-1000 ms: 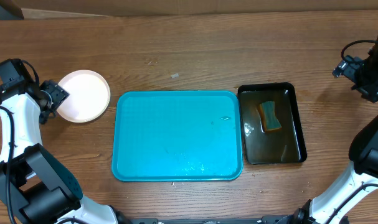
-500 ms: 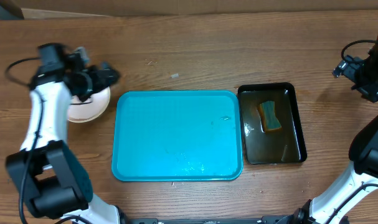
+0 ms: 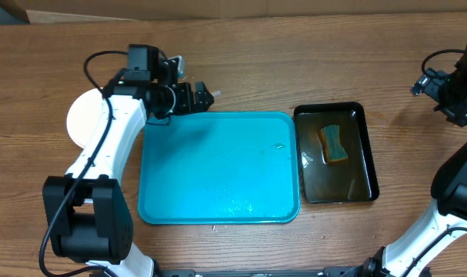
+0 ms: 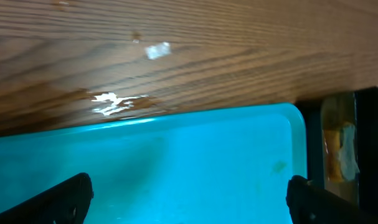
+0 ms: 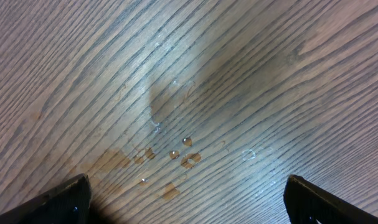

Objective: Clean dirty plates on tray and stack at the side

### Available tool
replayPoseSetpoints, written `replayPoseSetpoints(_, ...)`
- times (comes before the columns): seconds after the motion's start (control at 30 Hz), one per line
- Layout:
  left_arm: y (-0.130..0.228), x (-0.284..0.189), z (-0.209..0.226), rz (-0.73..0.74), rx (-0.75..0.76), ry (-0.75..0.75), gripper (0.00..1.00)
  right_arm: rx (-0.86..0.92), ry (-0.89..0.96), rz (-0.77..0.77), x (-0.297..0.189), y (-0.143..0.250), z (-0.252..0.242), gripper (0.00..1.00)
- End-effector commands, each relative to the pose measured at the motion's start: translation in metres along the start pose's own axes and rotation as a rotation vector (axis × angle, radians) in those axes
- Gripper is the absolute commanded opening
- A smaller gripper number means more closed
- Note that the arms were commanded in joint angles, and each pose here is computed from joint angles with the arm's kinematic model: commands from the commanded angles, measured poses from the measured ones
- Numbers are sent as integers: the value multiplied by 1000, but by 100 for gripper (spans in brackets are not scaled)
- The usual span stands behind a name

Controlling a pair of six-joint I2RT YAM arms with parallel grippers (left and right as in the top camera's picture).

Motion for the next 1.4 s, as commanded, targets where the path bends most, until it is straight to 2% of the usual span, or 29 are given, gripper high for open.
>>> replayPoseSetpoints(0.0, 5, 2, -8, 12, 39, 16, 100, 2, -4, -36, -13, -5, 1, 100)
replayPoseSetpoints(0.57, 8, 3, -9, 24, 37, 14, 100, 1, -4, -34, -12, -5, 2, 100)
replayPoseSetpoints(0.7, 8, 2, -9, 23, 37, 14, 100, -10, -13, -73, -29, -5, 7, 100)
replayPoseSetpoints(0.8, 8, 3, -9, 24, 37, 14, 100, -32, -31, -142, -58, -4, 17, 100)
replayPoseSetpoints(1.07, 8, 3, -9, 24, 37, 14, 100, -129, -136, -457, -195, 28, 52, 100)
replayPoseSetpoints(1.2, 8, 3, -9, 24, 37, 14, 100, -213, -225, -613, -262, 67, 73, 100)
replayPoseSetpoints(1.37, 8, 3, -9, 24, 37, 14, 100, -385, -411, -790, -341, 145, 103, 100)
Point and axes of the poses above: each gripper's point midway between its finger pads, its own x axis out along the fingers, its own z axis along the line the jaws close on, y = z × x, the point moved 3 cm from there along -x, back along the fingers, and after that the axes turned 8 degrees about -x, right-handed, at the moved point
